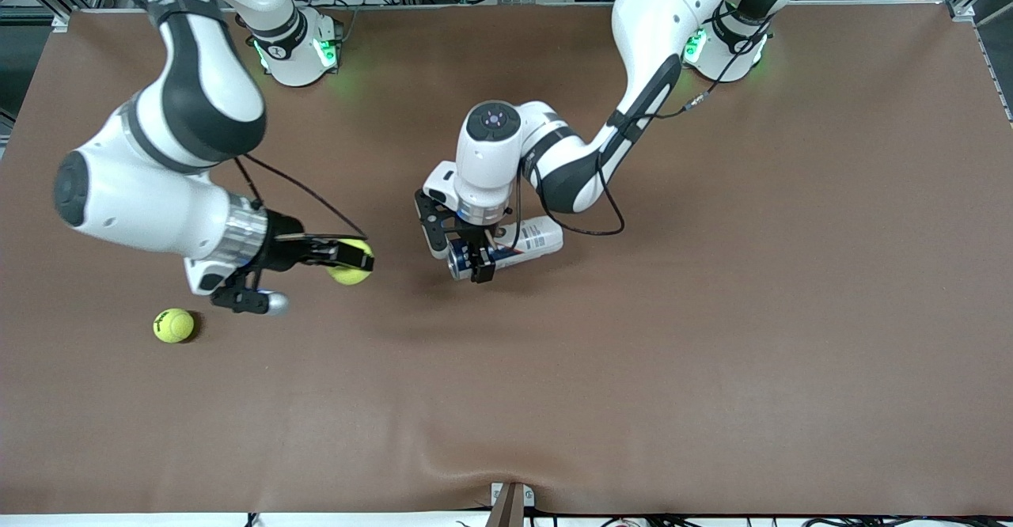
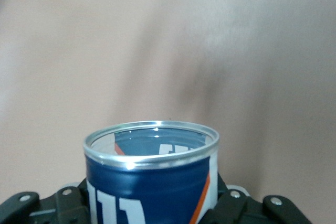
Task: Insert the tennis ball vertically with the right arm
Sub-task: 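Hold the can upright with the left gripper while the right gripper brings the ball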
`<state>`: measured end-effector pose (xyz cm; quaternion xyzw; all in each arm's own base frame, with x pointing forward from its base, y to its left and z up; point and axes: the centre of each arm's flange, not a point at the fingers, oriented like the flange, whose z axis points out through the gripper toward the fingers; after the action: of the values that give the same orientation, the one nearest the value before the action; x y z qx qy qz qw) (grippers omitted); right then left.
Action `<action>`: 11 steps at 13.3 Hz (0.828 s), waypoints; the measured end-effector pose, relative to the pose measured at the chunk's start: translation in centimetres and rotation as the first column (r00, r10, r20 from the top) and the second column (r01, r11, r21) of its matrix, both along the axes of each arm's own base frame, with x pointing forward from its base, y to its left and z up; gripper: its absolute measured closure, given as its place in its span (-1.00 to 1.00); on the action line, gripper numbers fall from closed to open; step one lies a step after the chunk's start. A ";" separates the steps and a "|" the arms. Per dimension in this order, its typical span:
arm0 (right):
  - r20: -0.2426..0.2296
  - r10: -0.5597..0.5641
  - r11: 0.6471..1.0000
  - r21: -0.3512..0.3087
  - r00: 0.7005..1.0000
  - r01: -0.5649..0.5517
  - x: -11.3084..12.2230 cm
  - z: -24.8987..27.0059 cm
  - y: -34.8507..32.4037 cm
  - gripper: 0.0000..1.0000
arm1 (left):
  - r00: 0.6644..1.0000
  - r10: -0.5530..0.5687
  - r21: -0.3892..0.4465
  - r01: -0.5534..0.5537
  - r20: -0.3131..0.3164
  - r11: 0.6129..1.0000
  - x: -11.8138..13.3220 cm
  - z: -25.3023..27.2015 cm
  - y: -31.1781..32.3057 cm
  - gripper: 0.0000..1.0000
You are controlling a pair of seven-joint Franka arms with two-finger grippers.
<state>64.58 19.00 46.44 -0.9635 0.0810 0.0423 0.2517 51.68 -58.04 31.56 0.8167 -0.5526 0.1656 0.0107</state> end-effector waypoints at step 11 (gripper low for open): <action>0.071 0.107 0.994 0.003 0.992 -0.107 1.2 -1.5 -5.8 -0.34 | 0.947 0.279 -0.173 -0.252 0.158 0.952 -10.6 1.1 -8.3 -0.56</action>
<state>65.81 13.17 44.95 -0.9665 0.0202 0.0220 0.2549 41.06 -66.36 32.63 0.8623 -0.4218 0.2801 -0.0002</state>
